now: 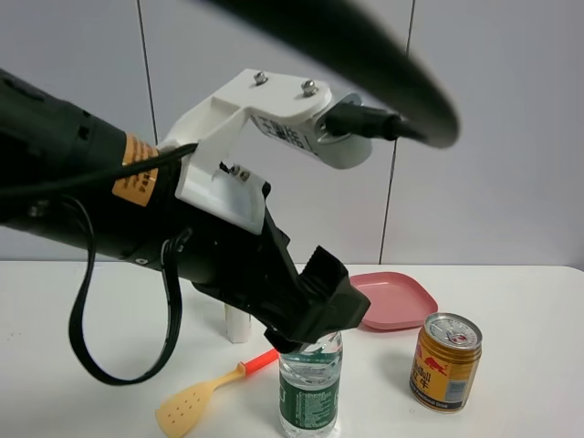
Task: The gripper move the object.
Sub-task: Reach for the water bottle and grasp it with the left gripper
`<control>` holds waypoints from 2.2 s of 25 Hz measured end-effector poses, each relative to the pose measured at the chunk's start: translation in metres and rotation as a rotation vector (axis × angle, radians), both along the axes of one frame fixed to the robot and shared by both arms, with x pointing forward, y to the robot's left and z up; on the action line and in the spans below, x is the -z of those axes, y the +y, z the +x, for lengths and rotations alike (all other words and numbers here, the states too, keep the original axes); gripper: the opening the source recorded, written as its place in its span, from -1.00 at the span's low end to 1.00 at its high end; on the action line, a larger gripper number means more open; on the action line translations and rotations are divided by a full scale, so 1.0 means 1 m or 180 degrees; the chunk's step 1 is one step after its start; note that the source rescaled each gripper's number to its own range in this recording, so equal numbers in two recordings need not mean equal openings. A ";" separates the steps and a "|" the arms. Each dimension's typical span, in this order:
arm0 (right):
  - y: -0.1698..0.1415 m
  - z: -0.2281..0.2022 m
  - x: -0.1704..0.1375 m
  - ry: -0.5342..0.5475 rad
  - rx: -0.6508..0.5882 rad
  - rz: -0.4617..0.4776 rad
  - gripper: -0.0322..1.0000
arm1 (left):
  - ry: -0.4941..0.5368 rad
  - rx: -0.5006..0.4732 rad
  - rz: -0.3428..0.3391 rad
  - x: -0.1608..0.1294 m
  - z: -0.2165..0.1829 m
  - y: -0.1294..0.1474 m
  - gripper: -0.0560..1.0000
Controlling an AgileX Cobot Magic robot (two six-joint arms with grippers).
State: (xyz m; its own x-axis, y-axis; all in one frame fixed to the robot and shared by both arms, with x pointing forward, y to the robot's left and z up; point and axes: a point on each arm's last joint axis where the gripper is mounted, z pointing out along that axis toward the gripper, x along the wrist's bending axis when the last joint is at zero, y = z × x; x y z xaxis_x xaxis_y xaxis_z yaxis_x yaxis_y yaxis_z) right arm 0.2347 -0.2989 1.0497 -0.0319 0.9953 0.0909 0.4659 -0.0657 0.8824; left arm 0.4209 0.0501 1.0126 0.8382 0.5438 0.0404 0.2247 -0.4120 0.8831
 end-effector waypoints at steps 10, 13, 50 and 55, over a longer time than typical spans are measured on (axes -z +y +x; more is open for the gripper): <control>0.000 0.000 0.000 0.0000 0.0000 0.0000 1.00 | 0.0430 -0.0210 -0.0094 0.038 0.021 0.000 1.00; 0.000 0.000 0.000 0.0000 0.0000 0.0000 1.00 | 0.0460 -0.0181 -0.0145 0.043 0.022 -0.003 1.00; 0.000 0.000 0.000 0.0000 0.0000 0.0000 1.00 | 0.0284 0.0005 -0.0165 0.086 0.045 -0.006 1.00; 0.000 0.000 0.000 0.0000 0.0000 0.0000 1.00 | 0.0197 0.0011 -0.0203 0.084 0.047 -0.006 1.00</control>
